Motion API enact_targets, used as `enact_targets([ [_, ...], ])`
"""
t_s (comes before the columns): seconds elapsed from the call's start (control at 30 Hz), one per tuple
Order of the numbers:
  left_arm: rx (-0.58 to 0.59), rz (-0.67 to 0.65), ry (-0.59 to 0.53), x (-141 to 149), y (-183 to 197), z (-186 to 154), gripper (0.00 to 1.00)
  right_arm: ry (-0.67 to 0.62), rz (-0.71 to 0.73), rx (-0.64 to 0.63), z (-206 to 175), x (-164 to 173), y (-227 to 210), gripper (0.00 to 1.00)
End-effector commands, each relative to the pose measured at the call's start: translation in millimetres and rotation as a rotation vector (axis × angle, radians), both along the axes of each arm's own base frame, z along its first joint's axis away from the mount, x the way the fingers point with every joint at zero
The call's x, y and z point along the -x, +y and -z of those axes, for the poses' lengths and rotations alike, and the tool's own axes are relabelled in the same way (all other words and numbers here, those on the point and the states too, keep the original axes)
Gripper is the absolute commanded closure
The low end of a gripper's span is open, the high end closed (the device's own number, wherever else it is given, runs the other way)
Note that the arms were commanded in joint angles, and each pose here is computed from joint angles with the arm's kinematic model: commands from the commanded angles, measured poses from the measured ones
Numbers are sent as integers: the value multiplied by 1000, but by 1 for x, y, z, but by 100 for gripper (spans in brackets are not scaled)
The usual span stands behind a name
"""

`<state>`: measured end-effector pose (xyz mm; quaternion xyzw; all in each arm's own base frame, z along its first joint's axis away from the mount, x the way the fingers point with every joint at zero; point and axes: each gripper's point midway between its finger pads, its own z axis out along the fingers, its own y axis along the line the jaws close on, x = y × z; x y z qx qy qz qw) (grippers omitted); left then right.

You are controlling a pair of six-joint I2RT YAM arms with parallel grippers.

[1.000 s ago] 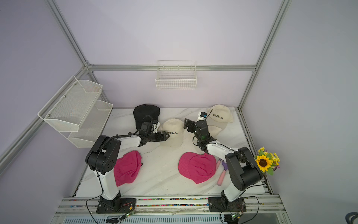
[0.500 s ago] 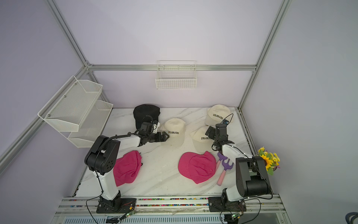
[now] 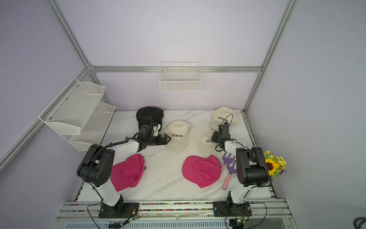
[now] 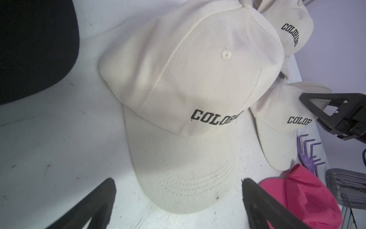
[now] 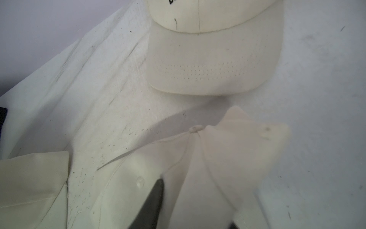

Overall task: Stack the baseball caps by color
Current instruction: Pick up the baseball cap from the center of the board.

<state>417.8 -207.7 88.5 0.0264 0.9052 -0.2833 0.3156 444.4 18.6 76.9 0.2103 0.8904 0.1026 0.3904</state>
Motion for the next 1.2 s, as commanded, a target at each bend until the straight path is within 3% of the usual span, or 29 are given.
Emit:
enact_targets([
  [0.0,22,1,-77,-2,2,-28,0,-117,13,-39,-41,-5,3,100],
  [0.2,97,11,-145,5,-4,-60,0,-372,37,-191,-132,2,11,100],
  [0.33,253,67,-220,15,-27,-97,0,-657,42,-484,-200,20,22,100],
  [0.43,360,135,-256,26,-56,-123,0,-738,31,-677,-219,26,31,100],
  [0.67,483,301,-294,55,-130,-151,0,-769,-25,-945,-218,40,61,100],
  [0.9,478,375,-328,65,-174,-157,0,-708,28,-995,-191,50,60,100],
  [1.03,418,336,-356,61,-186,-150,0,-694,-2,-1002,-185,55,65,100],
  [1.1,408,313,-369,56,-189,-149,4,-677,-15,-1001,-180,55,68,100],
  [1.17,410,315,-381,52,-194,-150,17,-664,-16,-999,-174,56,69,100],
])
